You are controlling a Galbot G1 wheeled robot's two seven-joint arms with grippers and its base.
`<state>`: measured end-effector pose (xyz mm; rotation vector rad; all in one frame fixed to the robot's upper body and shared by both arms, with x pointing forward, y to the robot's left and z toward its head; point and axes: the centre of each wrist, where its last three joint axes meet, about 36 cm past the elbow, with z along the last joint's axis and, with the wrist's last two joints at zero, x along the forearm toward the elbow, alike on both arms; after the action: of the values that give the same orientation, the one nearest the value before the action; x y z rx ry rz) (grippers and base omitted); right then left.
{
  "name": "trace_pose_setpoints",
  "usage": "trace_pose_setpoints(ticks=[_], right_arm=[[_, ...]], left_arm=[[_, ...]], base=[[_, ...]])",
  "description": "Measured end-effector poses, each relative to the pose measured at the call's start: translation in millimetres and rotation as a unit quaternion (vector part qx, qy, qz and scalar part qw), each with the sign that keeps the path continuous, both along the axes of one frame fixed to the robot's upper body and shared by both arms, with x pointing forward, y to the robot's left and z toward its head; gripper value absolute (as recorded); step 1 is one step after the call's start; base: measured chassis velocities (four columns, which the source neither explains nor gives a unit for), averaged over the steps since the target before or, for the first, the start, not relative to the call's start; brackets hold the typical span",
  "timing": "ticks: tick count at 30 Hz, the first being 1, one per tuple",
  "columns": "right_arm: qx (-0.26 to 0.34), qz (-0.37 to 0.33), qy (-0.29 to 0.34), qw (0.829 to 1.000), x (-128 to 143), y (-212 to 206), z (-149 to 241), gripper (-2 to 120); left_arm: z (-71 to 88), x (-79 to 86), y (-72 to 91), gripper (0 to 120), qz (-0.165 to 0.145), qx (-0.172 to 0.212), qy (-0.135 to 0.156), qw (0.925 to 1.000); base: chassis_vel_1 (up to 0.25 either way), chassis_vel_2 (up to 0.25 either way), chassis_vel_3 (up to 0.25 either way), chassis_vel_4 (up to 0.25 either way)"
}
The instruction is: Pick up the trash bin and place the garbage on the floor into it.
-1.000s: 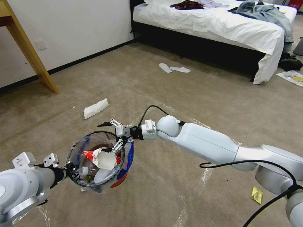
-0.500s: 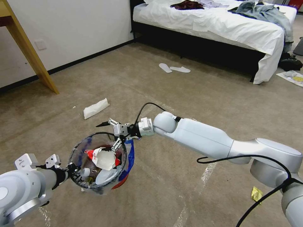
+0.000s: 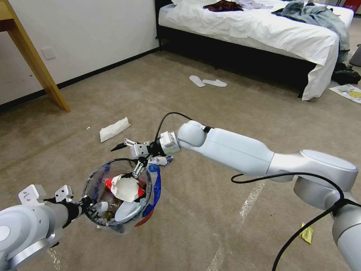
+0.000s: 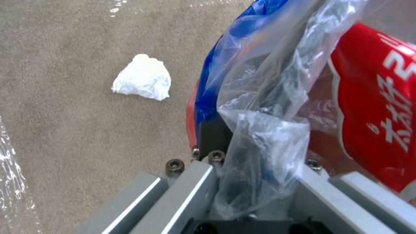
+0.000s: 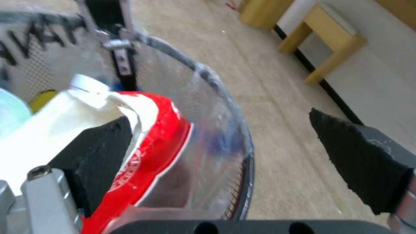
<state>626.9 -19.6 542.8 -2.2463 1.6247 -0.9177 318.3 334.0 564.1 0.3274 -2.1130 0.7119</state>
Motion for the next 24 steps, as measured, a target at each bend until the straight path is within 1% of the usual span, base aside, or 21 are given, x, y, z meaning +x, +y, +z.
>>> trace_pose_setpoints(ticks=[8, 13, 20, 24], right_arm=[[-0.029, 0.032, 0.004, 0.999, 1, 2, 6, 100], [-0.052, 0.068, 0.029, 0.996, -3, 7, 20, 100], [-0.070, 0.086, 0.040, 0.993, -5, 5, 21, 100], [-0.078, 0.093, 0.035, 0.992, -5, 6, 24, 100]], left_arm=[[0.0, -0.6, -0.5, 0, 0.001, -0.001, -0.001, 1.0000], [-2.0, -0.4, -1.1, 0, 0.002, -0.001, -0.001, 1.0000], [-2.3, -0.7, -1.0, 0, 0.003, 0.000, -0.001, 1.0000], [-3.7, -1.5, -1.2, 0, 0.005, -0.001, -0.001, 1.0000]], base=[[0.000, 0.000, 0.000, 0.000], [0.000, 0.000, 0.000, 0.000], [0.000, 0.000, 0.000, 0.000], [0.000, 0.000, 0.000, 0.000]])
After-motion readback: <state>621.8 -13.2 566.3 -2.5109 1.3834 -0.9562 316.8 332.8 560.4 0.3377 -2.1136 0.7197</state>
